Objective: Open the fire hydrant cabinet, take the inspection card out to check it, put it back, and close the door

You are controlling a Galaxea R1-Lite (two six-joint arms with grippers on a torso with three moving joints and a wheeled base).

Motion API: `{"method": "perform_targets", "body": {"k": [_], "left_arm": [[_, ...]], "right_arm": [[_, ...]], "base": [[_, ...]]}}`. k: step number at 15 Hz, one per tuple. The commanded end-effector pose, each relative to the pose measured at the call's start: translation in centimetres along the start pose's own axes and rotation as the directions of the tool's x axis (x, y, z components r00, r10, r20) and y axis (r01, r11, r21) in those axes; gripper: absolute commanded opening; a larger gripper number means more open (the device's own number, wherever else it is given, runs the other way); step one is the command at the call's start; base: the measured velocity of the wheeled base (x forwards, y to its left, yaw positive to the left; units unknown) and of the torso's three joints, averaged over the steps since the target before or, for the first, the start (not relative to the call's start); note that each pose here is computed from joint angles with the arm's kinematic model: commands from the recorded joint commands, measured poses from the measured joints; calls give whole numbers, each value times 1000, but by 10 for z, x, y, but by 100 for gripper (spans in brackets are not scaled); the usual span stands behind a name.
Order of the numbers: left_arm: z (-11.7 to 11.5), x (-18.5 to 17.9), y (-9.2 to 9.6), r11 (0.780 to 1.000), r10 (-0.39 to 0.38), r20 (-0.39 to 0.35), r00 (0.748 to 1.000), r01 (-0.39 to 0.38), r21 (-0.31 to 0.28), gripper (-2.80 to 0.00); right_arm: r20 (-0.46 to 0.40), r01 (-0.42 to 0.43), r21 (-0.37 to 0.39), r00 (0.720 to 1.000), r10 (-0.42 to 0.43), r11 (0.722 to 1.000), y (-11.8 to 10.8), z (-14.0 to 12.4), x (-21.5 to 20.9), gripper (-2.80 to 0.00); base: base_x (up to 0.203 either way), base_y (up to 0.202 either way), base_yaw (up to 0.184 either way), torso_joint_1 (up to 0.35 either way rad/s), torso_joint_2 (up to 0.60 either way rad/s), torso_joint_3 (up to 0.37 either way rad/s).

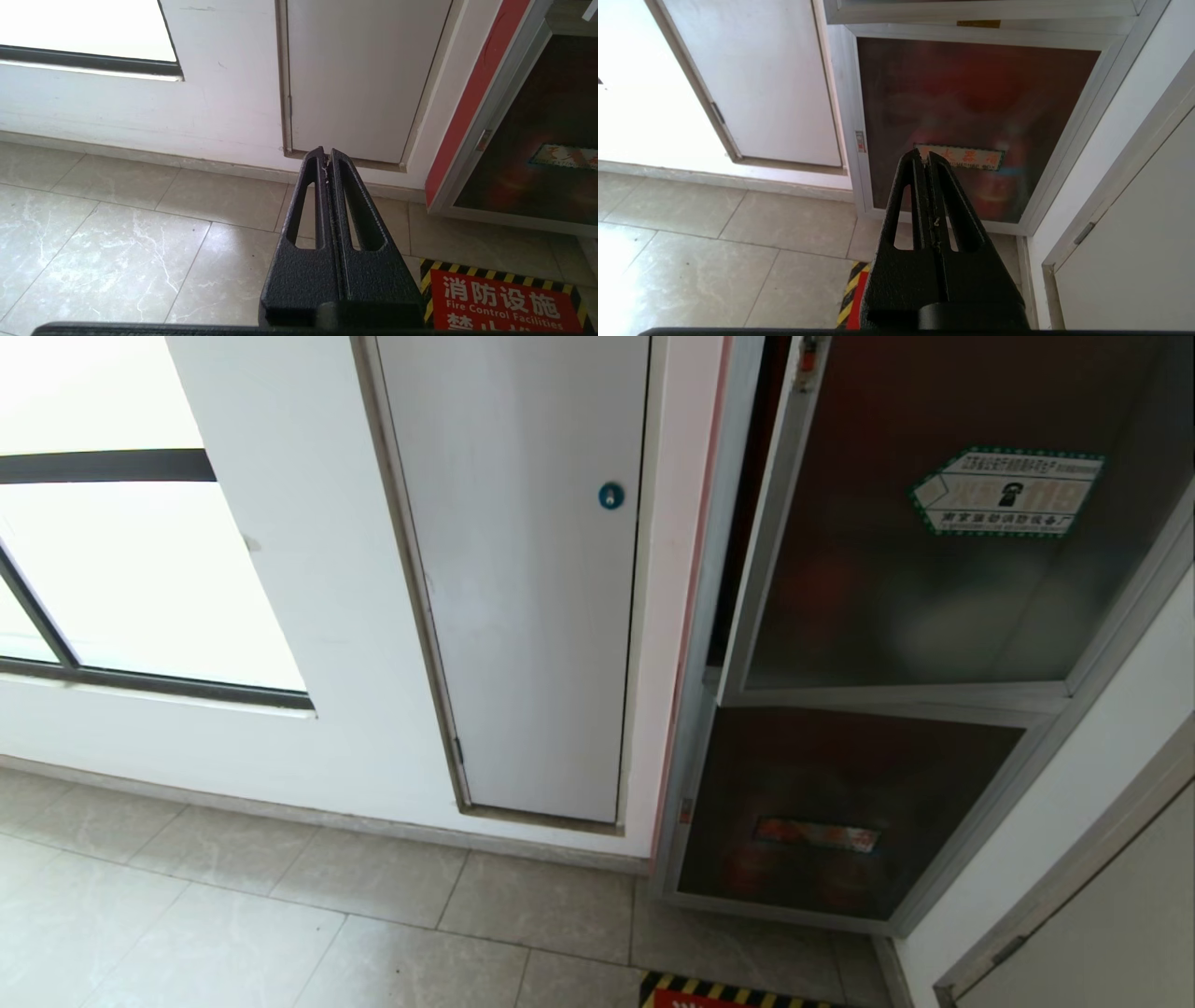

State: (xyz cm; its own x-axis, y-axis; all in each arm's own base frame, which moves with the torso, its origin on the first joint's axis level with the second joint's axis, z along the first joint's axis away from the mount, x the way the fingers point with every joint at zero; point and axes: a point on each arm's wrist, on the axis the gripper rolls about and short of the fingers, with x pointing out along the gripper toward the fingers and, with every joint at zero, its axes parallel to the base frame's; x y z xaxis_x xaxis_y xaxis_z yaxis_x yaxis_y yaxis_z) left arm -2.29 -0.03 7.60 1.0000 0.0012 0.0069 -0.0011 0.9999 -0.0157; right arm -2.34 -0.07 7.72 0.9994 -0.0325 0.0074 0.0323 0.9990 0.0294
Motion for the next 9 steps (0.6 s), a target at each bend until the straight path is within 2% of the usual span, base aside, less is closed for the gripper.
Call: {"method": "perform_targets", "body": {"k": [1,9], "left_arm": [[0,0,0,1000,1,-1,1000,-1,0,-280],[0,0,0,1000,2,-1,1000,-2,0,-280]], "right_arm": [[-3,0,2,1000,0,1000,0,-1,0,-280],[-3,1,22,1000,-1,1000,0,-1,0,-280]], "base": [[0,0,0,0,0,0],[0,0,0,0,0,0]]}}
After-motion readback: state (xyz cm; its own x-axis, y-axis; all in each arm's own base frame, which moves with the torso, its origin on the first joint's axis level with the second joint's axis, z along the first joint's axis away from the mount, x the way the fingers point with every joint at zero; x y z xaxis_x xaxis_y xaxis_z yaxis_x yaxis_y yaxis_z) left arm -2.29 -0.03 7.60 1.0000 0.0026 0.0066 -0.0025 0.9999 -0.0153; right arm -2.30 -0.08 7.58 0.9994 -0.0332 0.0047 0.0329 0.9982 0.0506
